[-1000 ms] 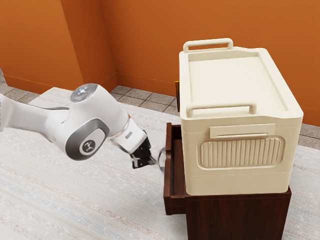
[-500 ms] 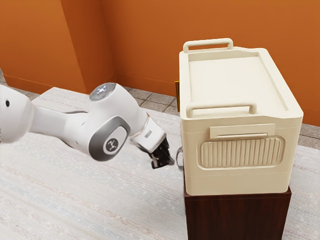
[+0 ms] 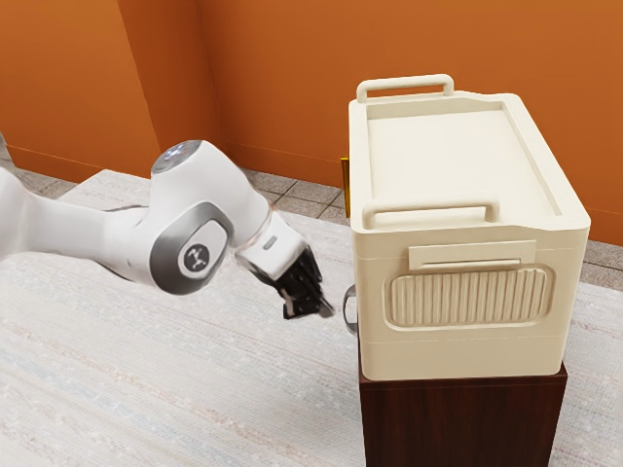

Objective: Push the drawer handle with one arm to close the drawer

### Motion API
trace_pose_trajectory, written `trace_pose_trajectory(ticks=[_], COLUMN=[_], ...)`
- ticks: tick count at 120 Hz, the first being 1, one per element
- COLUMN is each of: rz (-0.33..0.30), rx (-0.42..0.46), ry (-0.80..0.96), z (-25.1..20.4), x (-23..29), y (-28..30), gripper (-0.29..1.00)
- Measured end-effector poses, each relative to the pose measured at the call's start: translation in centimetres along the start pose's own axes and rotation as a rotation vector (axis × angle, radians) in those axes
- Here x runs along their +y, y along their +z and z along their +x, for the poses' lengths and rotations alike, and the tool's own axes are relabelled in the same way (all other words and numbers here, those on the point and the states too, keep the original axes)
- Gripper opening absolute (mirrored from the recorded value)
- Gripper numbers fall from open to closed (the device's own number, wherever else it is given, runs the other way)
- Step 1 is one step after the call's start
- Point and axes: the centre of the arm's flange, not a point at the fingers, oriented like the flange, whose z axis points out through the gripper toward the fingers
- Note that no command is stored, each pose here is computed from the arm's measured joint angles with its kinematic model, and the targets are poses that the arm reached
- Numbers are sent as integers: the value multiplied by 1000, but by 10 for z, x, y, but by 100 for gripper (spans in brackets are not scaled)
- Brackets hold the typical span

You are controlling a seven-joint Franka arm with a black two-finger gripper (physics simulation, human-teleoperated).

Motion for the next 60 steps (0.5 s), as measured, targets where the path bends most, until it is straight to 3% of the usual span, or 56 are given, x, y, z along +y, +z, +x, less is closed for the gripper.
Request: trace_pose_trajectory(ticks=[10,35,60], rz=[-14,-19,-29], rx=[-13,-74,-180], ry=[18,41,-89], z=[-9,-39,-62], x=[-5,-7,-18], y=[-30,-134,-207], gripper=[-6,36,56])
